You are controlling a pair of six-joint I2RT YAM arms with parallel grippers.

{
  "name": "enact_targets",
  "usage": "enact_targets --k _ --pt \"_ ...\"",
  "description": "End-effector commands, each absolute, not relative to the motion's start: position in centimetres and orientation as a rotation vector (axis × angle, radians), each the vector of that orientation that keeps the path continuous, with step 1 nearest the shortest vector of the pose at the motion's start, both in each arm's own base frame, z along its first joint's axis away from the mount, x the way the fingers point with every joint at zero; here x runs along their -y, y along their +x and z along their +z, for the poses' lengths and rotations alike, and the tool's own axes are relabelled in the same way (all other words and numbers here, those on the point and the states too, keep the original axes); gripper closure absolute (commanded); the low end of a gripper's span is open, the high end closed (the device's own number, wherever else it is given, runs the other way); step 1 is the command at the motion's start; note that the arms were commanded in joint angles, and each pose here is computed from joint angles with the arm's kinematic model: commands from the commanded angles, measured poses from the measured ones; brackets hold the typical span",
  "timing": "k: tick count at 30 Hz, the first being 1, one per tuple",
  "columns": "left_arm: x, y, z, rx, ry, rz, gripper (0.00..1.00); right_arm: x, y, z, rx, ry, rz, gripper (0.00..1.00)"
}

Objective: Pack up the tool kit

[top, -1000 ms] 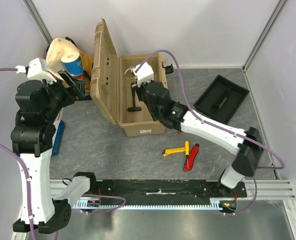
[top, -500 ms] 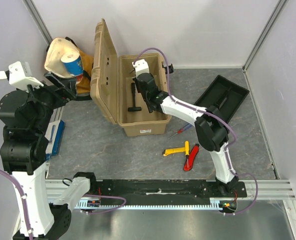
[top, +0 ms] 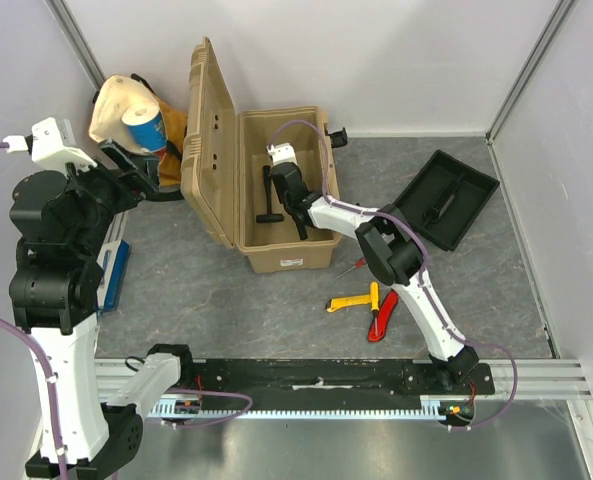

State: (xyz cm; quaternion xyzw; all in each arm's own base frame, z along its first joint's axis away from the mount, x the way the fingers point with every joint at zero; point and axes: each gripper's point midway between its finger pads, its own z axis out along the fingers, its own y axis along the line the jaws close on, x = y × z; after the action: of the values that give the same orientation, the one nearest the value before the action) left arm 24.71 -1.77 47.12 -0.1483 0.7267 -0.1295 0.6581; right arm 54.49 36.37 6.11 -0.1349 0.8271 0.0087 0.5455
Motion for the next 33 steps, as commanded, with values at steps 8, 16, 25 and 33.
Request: enact_targets --k 8,16,25,33 --pt "1.6 25.1 47.3 -1.631 -0.318 -0.269 0.18 -35.5 56.1 12.0 -1.866 -0.139 -0.024 0.53" --pt "2.1 25.8 46.6 -1.658 -0.318 -0.301 0.18 -33.9 54.8 22.0 -1.762 -0.065 0.026 0.44" --pt "3.2 28.4 46.8 -1.682 -0.304 -0.361 0.18 -29.0 50.6 31.1 -1.72 0.017 0.11 0.29" --pt "6.0 31.1 46.3 -1.723 -0.206 -0.497 0.18 -23.1 48.0 28.3 -1.876 -0.01 0.293 0.06"
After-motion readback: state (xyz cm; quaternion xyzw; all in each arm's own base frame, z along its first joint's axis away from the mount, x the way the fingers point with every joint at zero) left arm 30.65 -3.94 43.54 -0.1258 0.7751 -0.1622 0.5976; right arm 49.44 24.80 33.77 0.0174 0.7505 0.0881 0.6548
